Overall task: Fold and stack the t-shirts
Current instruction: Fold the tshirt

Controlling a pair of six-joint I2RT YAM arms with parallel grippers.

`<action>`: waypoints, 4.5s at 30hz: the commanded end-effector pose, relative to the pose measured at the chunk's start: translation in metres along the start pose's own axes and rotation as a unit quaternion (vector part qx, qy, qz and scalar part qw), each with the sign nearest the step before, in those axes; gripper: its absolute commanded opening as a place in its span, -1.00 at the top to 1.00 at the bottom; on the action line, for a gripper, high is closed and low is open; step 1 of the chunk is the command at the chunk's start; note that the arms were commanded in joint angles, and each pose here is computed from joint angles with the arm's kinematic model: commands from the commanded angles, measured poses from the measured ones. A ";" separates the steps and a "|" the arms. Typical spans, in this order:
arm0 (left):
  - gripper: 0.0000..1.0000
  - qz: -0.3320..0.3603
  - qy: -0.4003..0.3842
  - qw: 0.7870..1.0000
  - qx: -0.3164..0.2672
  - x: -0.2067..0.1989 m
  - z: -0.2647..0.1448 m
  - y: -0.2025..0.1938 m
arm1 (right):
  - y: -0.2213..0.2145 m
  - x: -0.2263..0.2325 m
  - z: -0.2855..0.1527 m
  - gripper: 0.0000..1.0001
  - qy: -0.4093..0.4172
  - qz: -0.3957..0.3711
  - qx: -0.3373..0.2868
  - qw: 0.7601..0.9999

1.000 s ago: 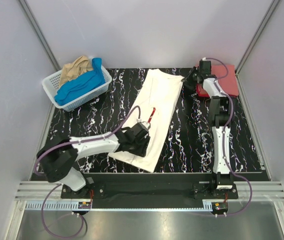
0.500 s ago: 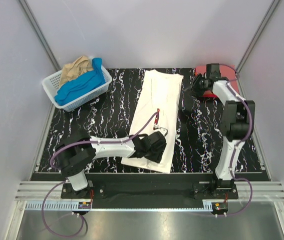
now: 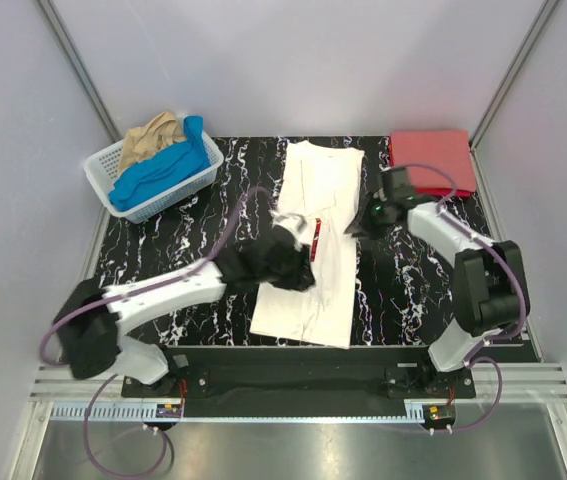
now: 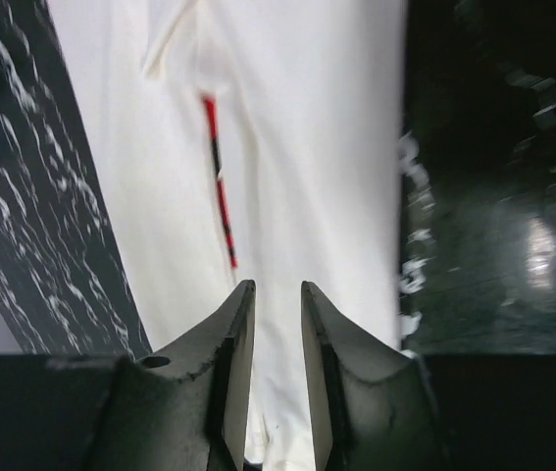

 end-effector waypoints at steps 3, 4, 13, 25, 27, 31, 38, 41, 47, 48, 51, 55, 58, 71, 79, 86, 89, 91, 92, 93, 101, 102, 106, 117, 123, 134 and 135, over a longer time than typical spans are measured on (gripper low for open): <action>-0.10 -0.076 0.057 0.994 -0.058 0.078 -0.044 0.031 | -0.062 0.046 0.016 0.44 0.011 -0.047 0.028 0.998; -0.10 -0.090 0.053 0.994 -0.037 0.089 -0.043 0.023 | -0.077 0.052 0.020 0.46 0.012 -0.056 0.043 0.997; -0.04 -0.153 0.111 0.982 -0.023 0.138 -0.029 -0.003 | -0.139 0.061 0.048 0.67 -0.016 -0.096 0.101 0.990; 0.05 -0.149 0.114 0.982 0.034 0.134 -0.003 -0.049 | -0.143 0.075 0.027 0.65 0.009 -0.108 0.105 0.989; 0.10 -0.146 0.117 0.982 0.039 0.132 -0.002 -0.057 | -0.151 0.078 0.021 0.64 0.014 -0.106 0.115 0.988; 0.14 -0.141 0.119 0.982 0.048 0.126 0.000 -0.072 | -0.180 0.074 0.015 0.70 0.001 -0.088 0.137 0.987; 0.14 -0.125 0.118 0.983 0.058 0.111 0.004 -0.087 | -0.207 0.061 0.023 0.76 -0.044 -0.118 0.142 0.982; 0.08 -0.130 0.115 0.983 0.052 0.109 0.001 -0.087 | -0.198 0.071 0.013 0.71 -0.025 -0.137 0.125 0.982; 0.01 -0.131 0.106 0.985 0.035 0.107 -0.014 -0.083 | -0.179 0.084 -0.021 0.46 -0.025 -0.130 0.101 0.986; 0.00 -0.131 0.109 0.985 0.036 0.110 -0.016 -0.085 | -0.183 0.081 -0.024 0.41 -0.035 -0.110 0.106 0.988; -0.01 -0.134 0.104 0.985 0.044 0.113 -0.021 -0.091 | -0.201 0.058 -0.035 0.25 -0.070 -0.061 0.126 0.988; -0.01 -0.137 0.099 0.984 0.056 0.116 -0.022 -0.099 | -0.223 0.027 -0.055 0.14 -0.091 -0.002 0.130 0.987; 0.02 -0.136 0.086 0.985 0.060 0.111 -0.020 -0.100 | -0.235 0.010 -0.063 0.11 -0.100 0.030 0.129 0.986; 0.79 -0.132 0.070 0.986 0.072 0.102 -0.019 -0.103 | -0.251 -0.011 -0.065 0.02 -0.134 0.050 0.146 0.979; 1.00 -0.137 0.067 0.986 0.067 0.100 -0.020 -0.101 | -0.250 -0.010 -0.062 0.01 -0.145 0.037 0.142 0.978; 1.00 -0.137 0.047 0.987 0.066 0.089 -0.022 -0.094 | -0.243 -0.008 -0.066 0.76 -0.134 0.031 0.117 0.984; 1.00 -0.133 0.029 0.989 0.061 0.077 -0.024 -0.085 | -0.232 0.001 -0.073 1.00 -0.114 0.019 0.089 0.989; 1.00 -0.129 0.024 0.989 0.065 0.073 -0.022 -0.080 | -0.222 0.006 -0.076 1.00 -0.111 -0.001 0.060 0.992; 1.00 -0.127 0.017 0.990 0.060 0.068 -0.022 -0.070 | -0.214 0.012 -0.078 1.00 -0.108 -0.010 0.047 0.993; 1.00 -0.129 0.018 0.989 0.069 0.068 -0.019 -0.068 | -0.211 0.012 -0.076 1.00 -0.115 -0.033 0.045 0.992; 1.00 -0.125 0.029 0.991 0.037 0.062 -0.011 0.004 | -0.151 0.039 -0.059 1.00 -0.166 -0.132 -0.008 0.977; 1.00 -0.127 0.040 0.990 0.043 0.065 -0.003 0.009 | -0.145 0.038 -0.057 1.00 -0.173 -0.147 -0.008 0.974; 1.00 -0.140 0.051 0.988 0.029 0.073 0.010 0.048 | -0.109 0.039 -0.042 1.00 -0.166 -0.153 -0.016 0.974; 1.00 -0.136 0.033 0.990 -0.025 0.087 0.044 0.167 | -0.005 0.043 -0.005 1.00 -0.143 -0.174 -0.037 0.974; 1.00 -0.150 0.005 0.988 -0.021 0.105 0.063 0.209 | 0.041 0.038 0.018 1.00 -0.128 -0.168 -0.041 0.977; 1.00 -0.163 -0.016 0.985 -0.051 0.125 0.079 0.247 | 0.085 0.039 0.023 1.00 -0.095 -0.157 -0.063 0.981; 1.00 -0.166 -0.013 0.985 -0.052 0.128 0.080 0.248 | 0.086 0.035 0.031 1.00 -0.089 -0.156 -0.054 0.982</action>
Point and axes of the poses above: each gripper's point midway between its finger pads, its own z axis out along the fingers, its own x axis along the line the jaws close on, y = z × x, the point moved 8 cm from there along -z, back along the fingers, and after that the axes turned 11 degrees about -z, right-handed, at the moved point
